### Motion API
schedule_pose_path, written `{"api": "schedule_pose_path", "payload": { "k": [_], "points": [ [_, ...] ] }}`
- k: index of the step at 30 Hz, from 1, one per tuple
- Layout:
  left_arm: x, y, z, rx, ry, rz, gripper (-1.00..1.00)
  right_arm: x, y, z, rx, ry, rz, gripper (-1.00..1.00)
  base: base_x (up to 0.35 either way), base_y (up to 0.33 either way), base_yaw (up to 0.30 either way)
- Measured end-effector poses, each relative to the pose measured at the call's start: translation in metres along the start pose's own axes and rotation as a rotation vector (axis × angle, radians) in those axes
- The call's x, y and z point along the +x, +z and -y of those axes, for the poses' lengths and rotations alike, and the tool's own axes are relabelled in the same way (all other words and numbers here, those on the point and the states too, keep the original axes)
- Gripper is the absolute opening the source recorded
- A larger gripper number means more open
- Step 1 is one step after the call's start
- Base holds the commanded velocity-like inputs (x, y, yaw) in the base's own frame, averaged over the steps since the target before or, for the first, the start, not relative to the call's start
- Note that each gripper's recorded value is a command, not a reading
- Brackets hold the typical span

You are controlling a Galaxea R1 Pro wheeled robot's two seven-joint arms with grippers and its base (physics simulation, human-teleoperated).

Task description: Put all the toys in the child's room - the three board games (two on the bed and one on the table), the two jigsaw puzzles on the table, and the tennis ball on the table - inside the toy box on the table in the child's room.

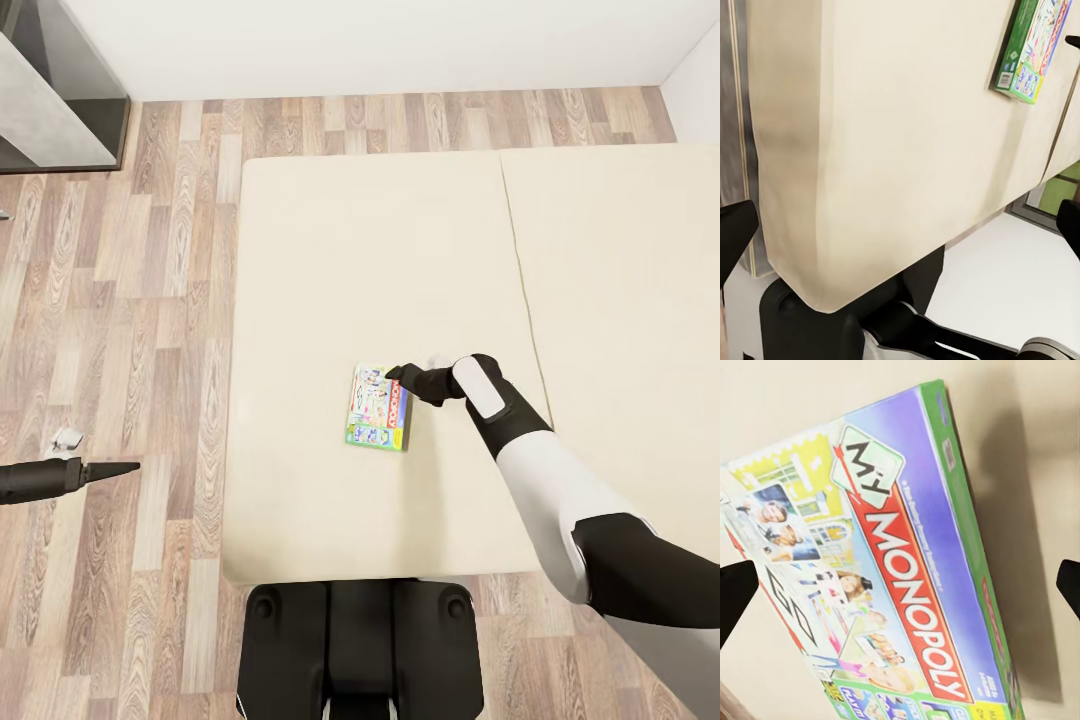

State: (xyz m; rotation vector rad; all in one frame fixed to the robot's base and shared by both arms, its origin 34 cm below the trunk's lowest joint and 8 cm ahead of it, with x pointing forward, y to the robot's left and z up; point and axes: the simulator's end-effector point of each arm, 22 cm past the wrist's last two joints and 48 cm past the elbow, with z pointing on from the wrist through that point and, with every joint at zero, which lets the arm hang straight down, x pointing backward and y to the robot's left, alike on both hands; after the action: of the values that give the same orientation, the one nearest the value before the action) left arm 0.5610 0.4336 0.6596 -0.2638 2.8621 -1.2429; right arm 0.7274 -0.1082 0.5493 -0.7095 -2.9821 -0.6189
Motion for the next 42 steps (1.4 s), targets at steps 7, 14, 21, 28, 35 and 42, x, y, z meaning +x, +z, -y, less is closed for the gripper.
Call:
{"api": "schedule_pose_path", "payload": {
  "k": [7, 14, 21, 28, 35, 42],
  "points": [
    [0.0, 0.0, 0.0, 0.0, 0.0, 0.0, 1.0, -0.001, 0.0, 0.003, 0.018, -0.02, 0.007, 1.0, 0.0, 0.0, 0.0],
    [0.0, 0.0, 0.0, 0.0, 0.0, 0.0, 1.0, -0.002, 0.0, 0.006, 0.025, -0.025, 0.009, 1.0, 0.0, 0.0, 0.0],
    [0.0, 0.0, 0.0, 0.0, 0.0, 0.0, 1.0, -0.003, 0.001, 0.003, 0.025, -0.036, 0.018, 1.0, 0.0, 0.0, 0.0],
    [0.0, 0.0, 0.0, 0.0, 0.0, 0.0, 1.0, -0.007, 0.003, 0.001, 0.049, -0.086, 0.053, 1.0, 0.0, 0.0, 0.0],
    [0.0, 0.0, 0.0, 0.0, 0.0, 0.0, 1.0, -0.006, 0.004, 0.002, 0.057, -0.103, 0.055, 1.0, 0.0, 0.0, 0.0],
    [0.002, 0.001, -0.002, -0.001, -0.004, -0.003, 1.0, 0.004, 0.011, 0.011, 0.074, -0.097, 0.032, 1.0, 0.0, 0.0, 0.0]
  ]
}}
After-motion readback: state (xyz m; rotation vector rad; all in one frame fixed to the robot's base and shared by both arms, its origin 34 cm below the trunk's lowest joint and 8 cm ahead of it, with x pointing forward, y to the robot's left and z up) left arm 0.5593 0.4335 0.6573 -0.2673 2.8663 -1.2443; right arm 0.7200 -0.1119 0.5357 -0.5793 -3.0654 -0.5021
